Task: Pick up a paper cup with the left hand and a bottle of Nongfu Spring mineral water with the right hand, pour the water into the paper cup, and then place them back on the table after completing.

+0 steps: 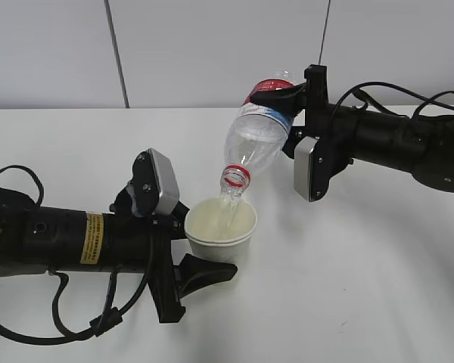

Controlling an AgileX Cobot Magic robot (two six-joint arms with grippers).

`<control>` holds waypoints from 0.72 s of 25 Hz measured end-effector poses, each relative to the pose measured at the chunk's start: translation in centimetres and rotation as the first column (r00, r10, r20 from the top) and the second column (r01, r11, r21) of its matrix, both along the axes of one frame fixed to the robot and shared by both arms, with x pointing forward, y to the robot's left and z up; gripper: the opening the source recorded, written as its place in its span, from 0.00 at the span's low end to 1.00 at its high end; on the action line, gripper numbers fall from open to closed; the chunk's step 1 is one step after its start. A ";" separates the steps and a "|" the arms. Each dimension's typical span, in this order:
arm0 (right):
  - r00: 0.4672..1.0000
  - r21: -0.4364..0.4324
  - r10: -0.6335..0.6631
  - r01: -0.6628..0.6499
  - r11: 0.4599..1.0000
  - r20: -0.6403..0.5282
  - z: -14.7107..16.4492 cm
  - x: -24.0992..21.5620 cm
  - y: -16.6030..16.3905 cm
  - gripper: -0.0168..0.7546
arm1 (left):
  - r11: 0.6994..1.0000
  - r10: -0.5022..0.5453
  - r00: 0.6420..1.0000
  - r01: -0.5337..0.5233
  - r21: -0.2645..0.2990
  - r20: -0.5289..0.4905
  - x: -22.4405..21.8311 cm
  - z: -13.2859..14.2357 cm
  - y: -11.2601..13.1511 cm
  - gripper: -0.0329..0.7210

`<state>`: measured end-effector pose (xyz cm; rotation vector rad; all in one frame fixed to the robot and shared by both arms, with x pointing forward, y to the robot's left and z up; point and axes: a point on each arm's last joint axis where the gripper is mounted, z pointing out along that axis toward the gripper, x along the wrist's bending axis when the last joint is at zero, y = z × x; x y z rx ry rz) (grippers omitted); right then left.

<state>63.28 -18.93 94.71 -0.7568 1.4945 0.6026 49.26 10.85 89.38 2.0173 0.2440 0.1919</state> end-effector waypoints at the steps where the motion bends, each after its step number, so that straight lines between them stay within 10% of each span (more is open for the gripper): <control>1: 1.000 0.005 0.004 -0.004 1.000 0.004 0.1 0.0 0.0 0.52 | 1.000 0.000 1.000 0.000 0.001 0.000 0.0 0.0 0.0 0.60; 18: 1.000 0.009 0.006 -0.006 1.000 0.010 0.2 0.0 0.0 0.52 | 1.000 0.000 1.000 0.000 0.011 0.000 0.0 -0.1 0.0 0.60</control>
